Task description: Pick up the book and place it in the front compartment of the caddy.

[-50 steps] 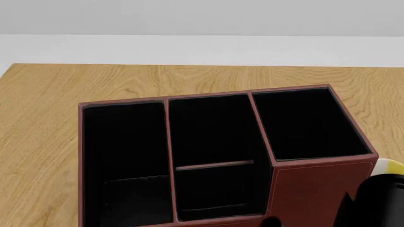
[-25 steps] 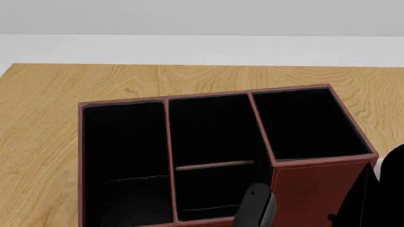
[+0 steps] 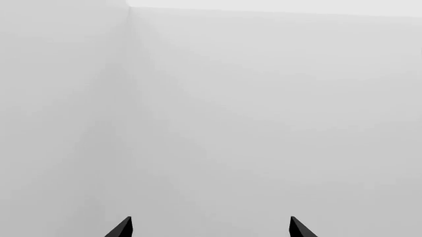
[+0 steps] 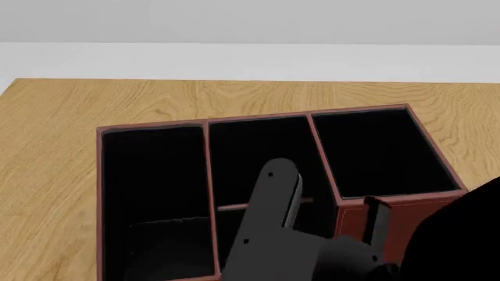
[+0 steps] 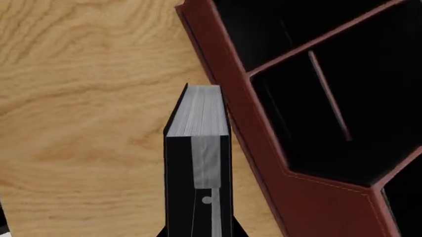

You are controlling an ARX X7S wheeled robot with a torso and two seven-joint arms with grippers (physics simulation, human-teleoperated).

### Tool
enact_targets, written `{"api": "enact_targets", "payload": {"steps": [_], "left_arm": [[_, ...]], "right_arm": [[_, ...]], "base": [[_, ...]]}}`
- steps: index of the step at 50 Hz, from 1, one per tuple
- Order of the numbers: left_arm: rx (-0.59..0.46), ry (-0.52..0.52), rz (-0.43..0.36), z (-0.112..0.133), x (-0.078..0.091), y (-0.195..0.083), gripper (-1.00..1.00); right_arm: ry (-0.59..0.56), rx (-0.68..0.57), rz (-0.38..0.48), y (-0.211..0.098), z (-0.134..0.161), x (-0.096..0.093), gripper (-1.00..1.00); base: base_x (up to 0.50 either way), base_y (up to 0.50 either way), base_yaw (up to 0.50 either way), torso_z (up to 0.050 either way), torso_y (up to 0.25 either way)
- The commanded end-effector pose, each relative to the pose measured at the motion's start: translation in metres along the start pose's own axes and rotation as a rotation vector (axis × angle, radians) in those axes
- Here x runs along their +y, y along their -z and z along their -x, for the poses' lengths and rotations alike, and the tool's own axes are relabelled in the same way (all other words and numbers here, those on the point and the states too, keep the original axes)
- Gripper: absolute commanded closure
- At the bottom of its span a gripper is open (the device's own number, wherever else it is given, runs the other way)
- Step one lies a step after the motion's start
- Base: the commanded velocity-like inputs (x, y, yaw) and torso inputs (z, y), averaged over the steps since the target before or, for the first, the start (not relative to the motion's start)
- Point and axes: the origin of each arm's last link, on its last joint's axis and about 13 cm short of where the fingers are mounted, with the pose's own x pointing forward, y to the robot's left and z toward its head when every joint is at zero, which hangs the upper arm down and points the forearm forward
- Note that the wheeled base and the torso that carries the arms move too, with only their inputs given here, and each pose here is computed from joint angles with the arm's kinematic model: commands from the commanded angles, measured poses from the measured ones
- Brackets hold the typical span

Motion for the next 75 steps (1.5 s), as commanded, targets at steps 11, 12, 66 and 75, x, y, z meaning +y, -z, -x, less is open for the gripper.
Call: {"api": "enact_targets", "payload": {"steps": [11,12,66,75], "left_arm": [[0.002,-0.006,0.006,0.004,0.002,0.001,-1.0],[0.002,-0.007,0.005,0.004,0.002,0.001,-1.0],[-0.008,0.01,0.024,-0.003,-0.001,-0.002,-1.0],[-0.005,0.01,0.023,-0.004,-0.002,0.0,-1.0]], "right_arm": [[0.273,-0.278,0.166,-0.038,0.028,-0.029,1.0],[0.289,-0.276,0.184,-0.04,0.028,-0.03,1.0],[0.272,0.145,0.542,-0.145,0.057,-0.149,1.0],[0.243,0.202,0.598,-0.148,0.033,-0.158,1.0]], "base": [[0.0,0.0,0.0,0.0,0.001],[0.0,0.0,0.0,0.0,0.0],[0.0,0.0,0.0,0.0,0.001],[0.0,0.0,0.0,0.0,0.001]]}}
